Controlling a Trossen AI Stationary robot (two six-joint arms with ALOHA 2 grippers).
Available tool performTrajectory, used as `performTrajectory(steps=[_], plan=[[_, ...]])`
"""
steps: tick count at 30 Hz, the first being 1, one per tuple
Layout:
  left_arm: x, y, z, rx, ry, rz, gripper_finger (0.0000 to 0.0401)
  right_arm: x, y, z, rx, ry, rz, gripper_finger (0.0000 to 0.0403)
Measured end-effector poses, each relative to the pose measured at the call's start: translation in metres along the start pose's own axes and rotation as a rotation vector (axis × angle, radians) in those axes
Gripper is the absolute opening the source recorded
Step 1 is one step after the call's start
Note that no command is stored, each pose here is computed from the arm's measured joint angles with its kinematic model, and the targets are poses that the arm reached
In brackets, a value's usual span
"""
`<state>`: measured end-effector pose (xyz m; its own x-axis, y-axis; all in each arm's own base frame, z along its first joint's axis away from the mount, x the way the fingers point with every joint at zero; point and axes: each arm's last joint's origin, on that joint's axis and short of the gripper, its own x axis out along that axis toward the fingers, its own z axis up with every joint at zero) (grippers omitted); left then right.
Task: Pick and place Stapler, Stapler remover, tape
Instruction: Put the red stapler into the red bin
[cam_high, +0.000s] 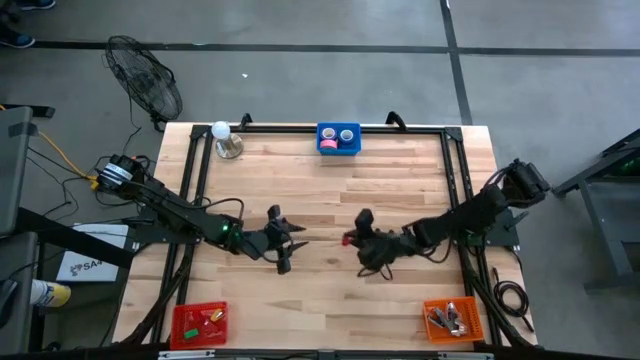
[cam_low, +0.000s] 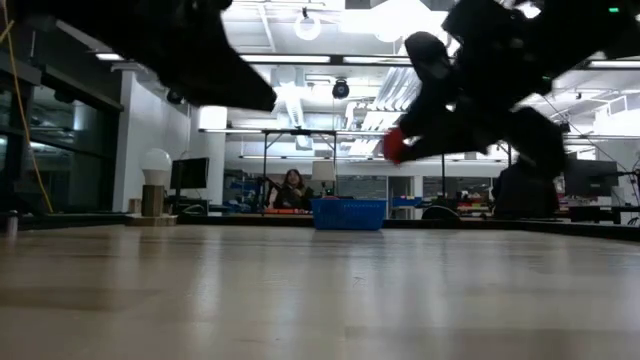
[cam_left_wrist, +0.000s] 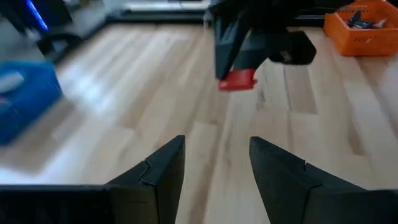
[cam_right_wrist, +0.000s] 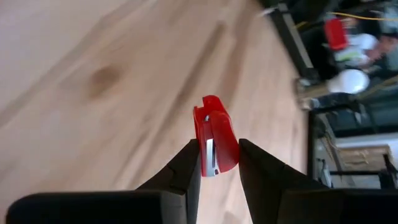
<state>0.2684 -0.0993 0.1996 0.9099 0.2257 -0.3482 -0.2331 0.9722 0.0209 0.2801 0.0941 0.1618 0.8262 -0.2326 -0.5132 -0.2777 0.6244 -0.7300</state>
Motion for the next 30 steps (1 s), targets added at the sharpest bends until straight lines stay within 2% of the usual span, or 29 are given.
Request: performTrajectory(steps=[5,13,17,21,30], plan=[[0.000,-0.002,0.012,0.140,-0.047,0.033,0.0177,0.009,-0.023,-0.002,0.101,-0.053,-0.099,0.0087],[0.004,0.001,0.028,0.366,-0.071,0.145,0.0177,0.020,-0.056,-0.008,0.221,-0.222,-0.146,0.0087],[0.012,0.013,0.034,0.368,-0.069,0.150,0.0177,0.022,-0.068,-0.010,0.281,-0.313,-0.141,0.0087],[0.018,0.023,0.036,0.360,-0.063,0.138,0.0177,0.023,-0.074,-0.013,0.304,-0.345,-0.147,0.0087],[0.020,0.025,0.039,0.395,-0.091,0.110,0.0177,0.028,-0.089,-0.025,0.433,-0.400,-0.108,0.0087]])
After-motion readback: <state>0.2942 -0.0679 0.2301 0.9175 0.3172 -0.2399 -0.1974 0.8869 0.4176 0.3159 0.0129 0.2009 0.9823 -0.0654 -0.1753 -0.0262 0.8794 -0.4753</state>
